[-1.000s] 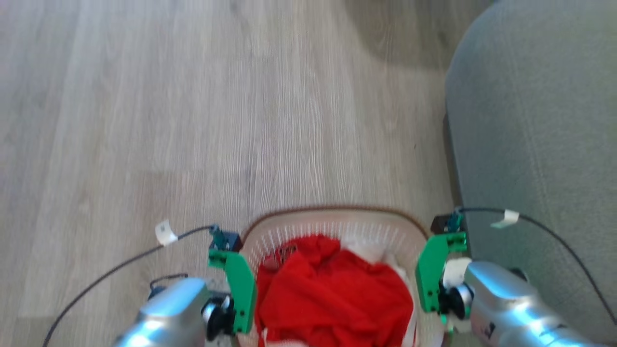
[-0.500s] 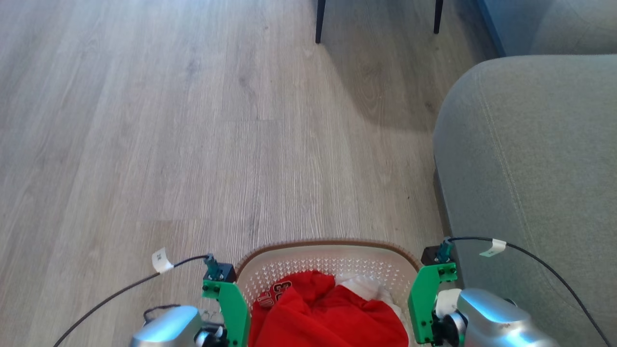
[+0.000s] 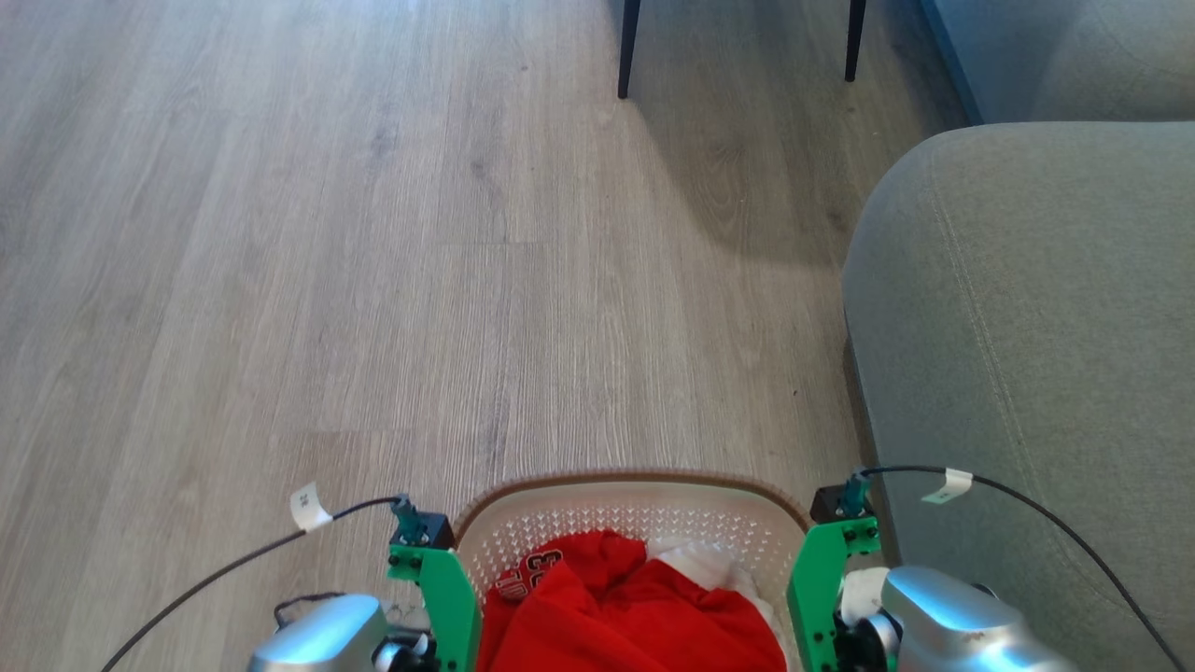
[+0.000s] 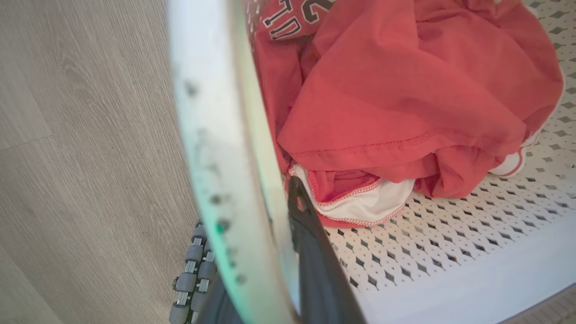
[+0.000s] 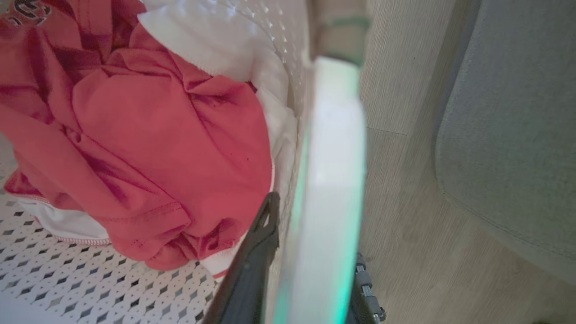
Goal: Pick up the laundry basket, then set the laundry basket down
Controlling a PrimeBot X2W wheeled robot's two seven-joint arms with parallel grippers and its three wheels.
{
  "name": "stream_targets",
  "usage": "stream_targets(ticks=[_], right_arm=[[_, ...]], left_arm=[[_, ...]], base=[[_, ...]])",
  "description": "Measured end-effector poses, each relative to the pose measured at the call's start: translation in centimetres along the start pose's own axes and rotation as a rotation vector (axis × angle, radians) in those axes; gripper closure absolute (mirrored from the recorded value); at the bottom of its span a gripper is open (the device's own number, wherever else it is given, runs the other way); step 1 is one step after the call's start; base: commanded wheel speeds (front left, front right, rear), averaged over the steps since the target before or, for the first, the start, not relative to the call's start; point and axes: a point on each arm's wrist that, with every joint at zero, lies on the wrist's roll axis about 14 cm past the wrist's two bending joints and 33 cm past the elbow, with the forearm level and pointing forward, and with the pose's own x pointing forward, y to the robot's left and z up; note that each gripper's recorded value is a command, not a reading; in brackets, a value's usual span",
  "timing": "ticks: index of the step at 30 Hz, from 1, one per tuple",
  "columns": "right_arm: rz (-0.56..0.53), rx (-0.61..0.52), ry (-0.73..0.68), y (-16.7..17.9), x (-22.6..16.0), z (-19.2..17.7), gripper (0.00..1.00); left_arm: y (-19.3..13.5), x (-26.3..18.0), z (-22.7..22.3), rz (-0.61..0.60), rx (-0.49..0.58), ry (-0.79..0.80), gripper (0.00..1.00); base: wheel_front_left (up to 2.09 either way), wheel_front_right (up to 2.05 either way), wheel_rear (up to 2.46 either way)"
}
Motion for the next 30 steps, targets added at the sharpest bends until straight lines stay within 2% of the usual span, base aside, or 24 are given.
stream_targets(ticks=[30], right_arm=[[-0.003, -0.021, 0.015, -0.01, 0.10, -0.41, 1.00]], left_arm=[[0.46, 0.01, 0.46, 0.015, 0.000, -0.017, 1.00]], base=[[0.00, 0.00, 0.00]])
